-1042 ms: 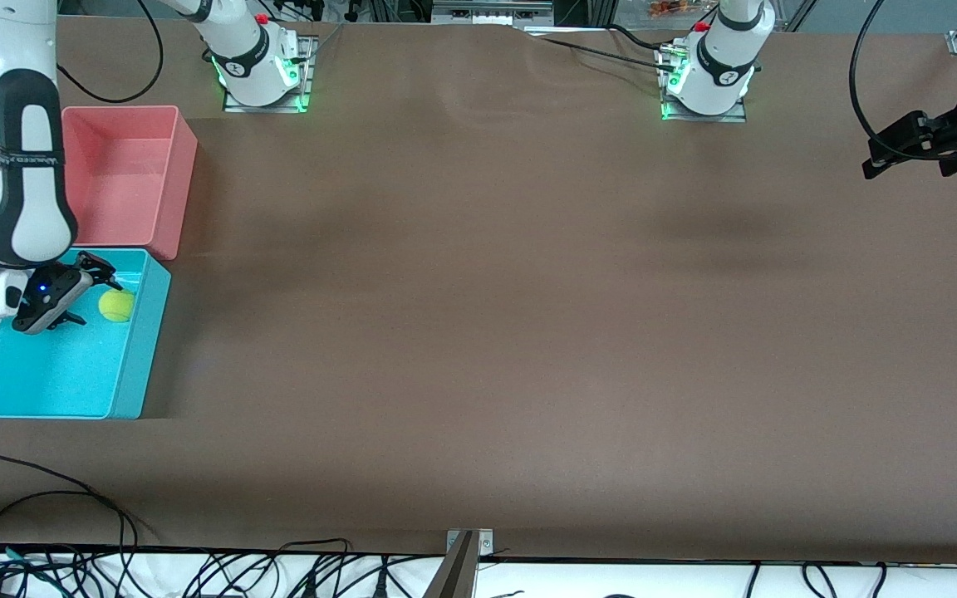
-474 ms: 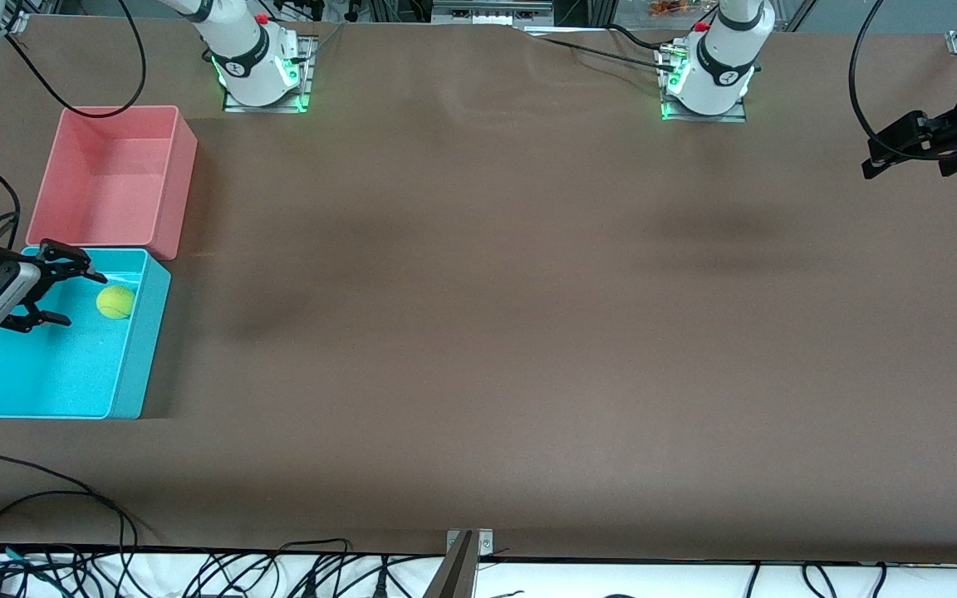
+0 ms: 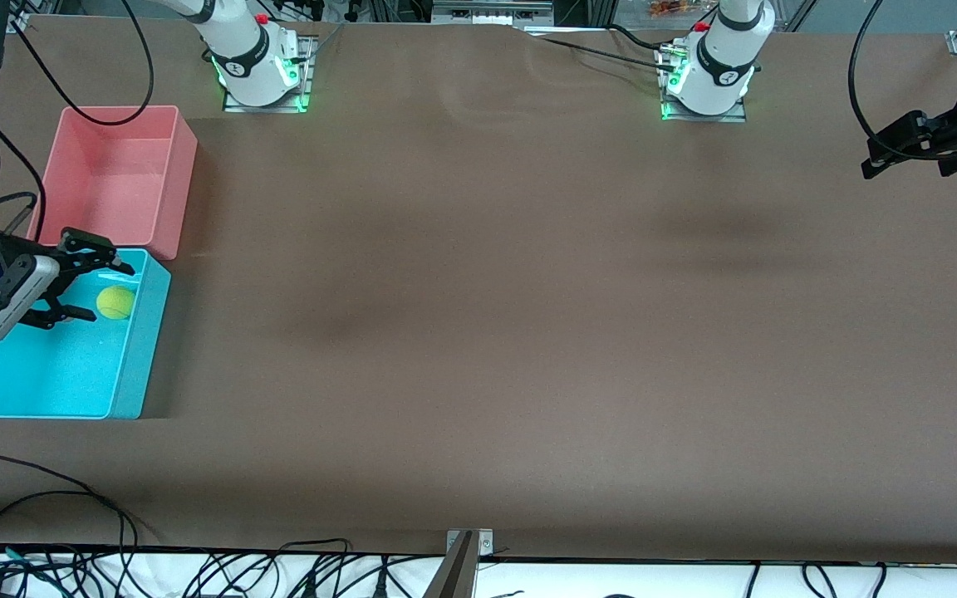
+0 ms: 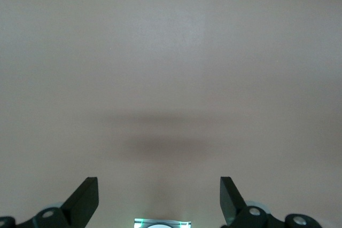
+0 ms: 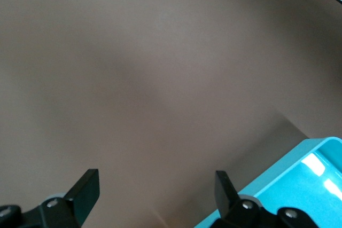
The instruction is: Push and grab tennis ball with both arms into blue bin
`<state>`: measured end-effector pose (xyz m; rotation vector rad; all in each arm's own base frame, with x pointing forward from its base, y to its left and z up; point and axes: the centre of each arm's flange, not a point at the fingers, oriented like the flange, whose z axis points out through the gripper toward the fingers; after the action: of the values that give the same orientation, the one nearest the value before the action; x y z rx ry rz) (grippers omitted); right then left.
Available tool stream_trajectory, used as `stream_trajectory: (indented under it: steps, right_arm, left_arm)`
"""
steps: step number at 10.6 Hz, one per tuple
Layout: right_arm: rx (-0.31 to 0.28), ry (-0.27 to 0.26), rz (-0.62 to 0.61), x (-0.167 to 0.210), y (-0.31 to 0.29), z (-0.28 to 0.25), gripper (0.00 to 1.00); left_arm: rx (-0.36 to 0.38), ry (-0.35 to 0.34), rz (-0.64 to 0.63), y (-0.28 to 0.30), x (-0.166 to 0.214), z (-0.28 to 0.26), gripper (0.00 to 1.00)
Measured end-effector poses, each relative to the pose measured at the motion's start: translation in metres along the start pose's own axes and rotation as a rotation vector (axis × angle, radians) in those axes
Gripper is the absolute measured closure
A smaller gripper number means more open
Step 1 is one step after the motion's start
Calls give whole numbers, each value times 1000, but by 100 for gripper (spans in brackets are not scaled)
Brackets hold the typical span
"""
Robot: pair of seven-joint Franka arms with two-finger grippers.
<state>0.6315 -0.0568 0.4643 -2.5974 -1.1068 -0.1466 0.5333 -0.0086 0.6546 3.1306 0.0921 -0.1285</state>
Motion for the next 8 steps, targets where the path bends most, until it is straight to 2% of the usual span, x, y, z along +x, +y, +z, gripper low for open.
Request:
stream_trajectory:
  steps: [4,5,7,8]
  right_arm:
    - [-17,-7,80,35,-42,-23,4]
    - [-47,-32,105,49,-58,-31,4]
    - [-146,-93,166,84,-109,-46,4]
    - [-173,-92,194,95,-132,-53,3]
  left_arm:
    - [0,0,1,0,0,0,0]
    - [0,0,1,1,0,0,0]
    - [0,0,1,1,0,0,0]
    - [0,1,1,1,0,0,0]
